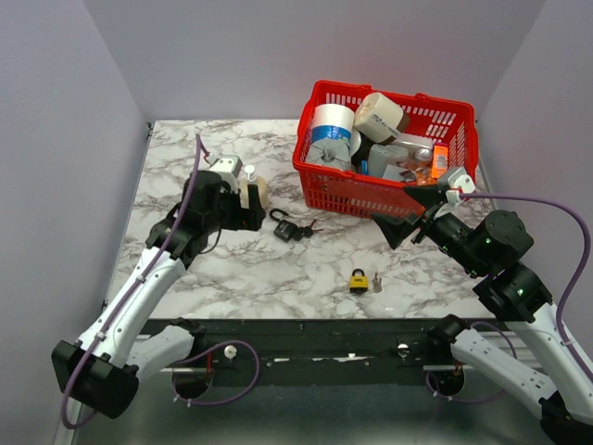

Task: Lock with the key
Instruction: Pick up the lock from the center of the board.

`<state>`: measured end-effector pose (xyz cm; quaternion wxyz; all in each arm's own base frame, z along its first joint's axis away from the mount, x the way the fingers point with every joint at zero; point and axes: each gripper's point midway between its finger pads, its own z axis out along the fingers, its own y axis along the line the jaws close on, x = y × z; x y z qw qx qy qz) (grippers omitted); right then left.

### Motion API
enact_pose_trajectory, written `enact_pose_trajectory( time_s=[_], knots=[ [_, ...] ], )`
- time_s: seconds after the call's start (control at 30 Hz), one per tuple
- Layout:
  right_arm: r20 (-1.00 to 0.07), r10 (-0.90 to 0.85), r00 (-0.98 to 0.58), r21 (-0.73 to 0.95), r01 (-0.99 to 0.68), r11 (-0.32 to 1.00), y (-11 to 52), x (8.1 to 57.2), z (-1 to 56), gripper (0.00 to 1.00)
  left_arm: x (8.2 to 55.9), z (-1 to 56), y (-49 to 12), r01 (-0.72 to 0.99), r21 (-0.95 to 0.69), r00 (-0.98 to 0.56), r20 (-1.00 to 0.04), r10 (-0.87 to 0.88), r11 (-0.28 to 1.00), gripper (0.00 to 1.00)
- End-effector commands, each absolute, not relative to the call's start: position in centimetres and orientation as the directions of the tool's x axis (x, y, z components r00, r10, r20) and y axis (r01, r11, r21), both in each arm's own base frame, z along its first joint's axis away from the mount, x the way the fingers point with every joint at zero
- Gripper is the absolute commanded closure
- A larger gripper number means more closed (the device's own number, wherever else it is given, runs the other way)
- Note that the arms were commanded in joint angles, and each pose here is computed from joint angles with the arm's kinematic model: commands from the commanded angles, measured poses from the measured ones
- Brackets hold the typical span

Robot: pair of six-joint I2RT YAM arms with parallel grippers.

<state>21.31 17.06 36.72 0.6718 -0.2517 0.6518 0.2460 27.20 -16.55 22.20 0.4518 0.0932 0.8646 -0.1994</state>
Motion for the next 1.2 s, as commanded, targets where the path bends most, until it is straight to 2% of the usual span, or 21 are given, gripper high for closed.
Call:
enact_pose_trajectory(
  time_s=[0.0, 0.03, 0.17, 0.23, 0.27, 0.3, 0.33, 0.37, 0.43, 0.47, 0.5, 0.57, 0.7, 0.9, 1.17],
  knots=[
    [-0.999, 0.022, 0.035, -0.008, -0.676, 0.737, 17.2, 20.8, 37.7, 0.00, 29.5, 22.9, -9.9, 0.225, -0.246, -0.631, -0.774, -0.051, 0.943, 0.02],
    [-0.999, 0.020, 0.033, -0.007, -0.676, 0.737, 17.2, 20.9, 37.6, 0.00, 29.8, 23.0, -9.4, 0.229, -0.274, -0.649, -0.758, -0.063, 0.934, 0.03],
    [-1.000, 0.014, 0.024, -0.006, -0.678, 0.735, 17.3, 20.8, 37.3, 0.00, 34.0, 21.6, -1.9, 0.044, -0.237, -0.714, -0.687, -0.136, 0.970, 0.03],
    [-1.000, 0.028, -0.001, 0.021, -0.683, 0.730, 17.5, 20.8, 36.9, 0.00, 36.2, 22.5, 1.1, -0.017, -0.147, -0.704, -0.701, -0.116, 0.989, 0.02],
    [-1.000, 0.028, -0.005, 0.024, -0.684, 0.729, 17.5, 20.7, 36.8, 0.00, 37.6, 20.5, 2.1, -0.043, -0.130, -0.746, -0.656, -0.118, 0.991, 0.02],
    [-1.000, 0.030, -0.007, 0.027, -0.686, 0.727, 17.5, 20.7, 36.7, 0.00, 39.1, 21.4, 3.3, -0.044, -0.110, -0.734, -0.671, -0.107, 0.993, 0.01],
    [-0.999, 0.028, -0.016, 0.031, -0.688, 0.725, 17.6, 20.7, 36.5, 0.00, 40.1, 21.1, 3.8, -0.046, -0.099, -0.746, -0.659, -0.100, 0.994, 0.01],
    [-0.999, 0.029, -0.019, 0.034, -0.688, 0.725, 17.6, 20.7, 36.3, 0.00, 41.5, 18.5, 4.4, -0.051, -0.091, -0.792, -0.603, -0.096, 0.995, 0.01],
    [-0.999, 0.027, -0.022, 0.035, -0.689, 0.724, 17.6, 20.7, 36.2, 0.00, 43.7, 18.6, 4.8, -0.049, -0.085, -0.803, -0.589, -0.090, 0.995, 0.01],
    [-0.999, 0.024, -0.025, 0.034, -0.689, 0.724, 17.7, 20.7, 36.1, 0.00, 44.8, 16.0, 5.2, -0.062, -0.084, -0.839, -0.535, -0.097, 0.995, 0.01],
    [-0.999, 0.022, -0.029, 0.036, -0.688, 0.725, 17.7, 20.8, 35.9, 0.00, 46.0, 16.8, 5.4, -0.061, -0.079, -0.833, -0.545, -0.094, 0.995, 0.01],
    [-0.999, 0.018, -0.033, 0.036, -0.688, 0.725, 17.7, 20.8, 35.8, 0.00, 47.7, 14.3, 5.8, -0.068, -0.080, -0.855, -0.509, -0.100, 0.994, 0.01],
    [-0.999, 0.009, -0.041, 0.035, -0.689, 0.724, 17.8, 21.0, 35.4, 0.00, 51.3, 13.6, 6.2, -0.080, -0.075, -0.829, -0.549, -0.109, 0.994, 0.01],
    [-0.998, -0.004, -0.069, 0.044, -0.688, 0.724, 18.1, 21.3, 34.8, 0.00, 53.2, 10.1, 5.1, -0.058, -0.065, -0.857, -0.509, -0.083, 0.996, 0.01],
    [-0.997, -0.007, -0.072, 0.045, -0.682, 0.730, 18.0, 21.5, 34.6, 0.00, 52.2, 5.5, 3.6, -0.065, -0.042, -0.899, -0.432, -0.077, 0.997, 0.01]
  ],
)
